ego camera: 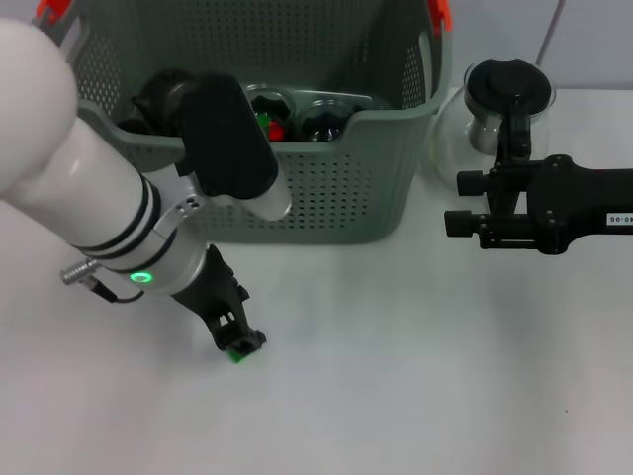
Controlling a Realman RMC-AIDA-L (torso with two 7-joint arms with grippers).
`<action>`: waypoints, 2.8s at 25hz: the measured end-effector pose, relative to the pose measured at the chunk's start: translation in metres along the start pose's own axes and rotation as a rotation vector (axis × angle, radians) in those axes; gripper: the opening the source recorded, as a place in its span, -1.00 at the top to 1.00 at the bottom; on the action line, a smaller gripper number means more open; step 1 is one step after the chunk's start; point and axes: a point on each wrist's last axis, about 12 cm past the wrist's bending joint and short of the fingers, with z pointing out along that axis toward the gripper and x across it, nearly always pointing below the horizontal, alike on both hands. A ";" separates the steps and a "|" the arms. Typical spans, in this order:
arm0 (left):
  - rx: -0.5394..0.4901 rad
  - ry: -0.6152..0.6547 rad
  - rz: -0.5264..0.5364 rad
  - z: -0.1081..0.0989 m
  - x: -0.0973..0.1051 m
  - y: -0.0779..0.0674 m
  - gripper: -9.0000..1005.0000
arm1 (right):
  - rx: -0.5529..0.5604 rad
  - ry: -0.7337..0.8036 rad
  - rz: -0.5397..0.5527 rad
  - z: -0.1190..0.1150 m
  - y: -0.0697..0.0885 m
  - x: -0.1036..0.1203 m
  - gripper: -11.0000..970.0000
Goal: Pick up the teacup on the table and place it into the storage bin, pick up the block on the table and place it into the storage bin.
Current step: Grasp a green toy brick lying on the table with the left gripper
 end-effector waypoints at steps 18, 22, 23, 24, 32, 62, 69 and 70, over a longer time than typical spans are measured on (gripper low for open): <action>-0.040 0.112 -0.003 0.023 -0.003 -0.007 -0.23 | 0.000 0.000 0.007 -0.001 0.001 0.003 -0.40; -0.047 0.118 0.000 0.024 -0.003 -0.007 -0.22 | -0.001 0.000 0.009 -0.001 0.001 0.003 -0.40; -0.050 0.115 0.002 0.025 -0.004 -0.008 -0.22 | -0.002 0.000 0.009 -0.001 0.001 0.003 -0.40; -0.053 0.114 0.004 0.026 -0.004 -0.008 -0.22 | -0.002 0.000 0.009 -0.001 0.001 0.003 -0.40; -0.060 0.120 0.022 0.030 -0.006 -0.011 -0.22 | -0.007 0.000 0.010 -0.001 0.002 0.004 -0.40; -0.068 0.159 0.065 0.033 -0.007 -0.019 -0.05 | -0.005 0.001 0.009 -0.002 0.002 0.003 -0.40; -0.070 0.146 0.060 0.030 -0.009 -0.019 0.04 | -0.005 0.003 0.013 -0.002 0.002 0.005 -0.40; -0.070 0.149 0.060 0.030 -0.009 -0.019 0.12 | -0.004 0.003 0.013 -0.002 0.002 0.005 -0.40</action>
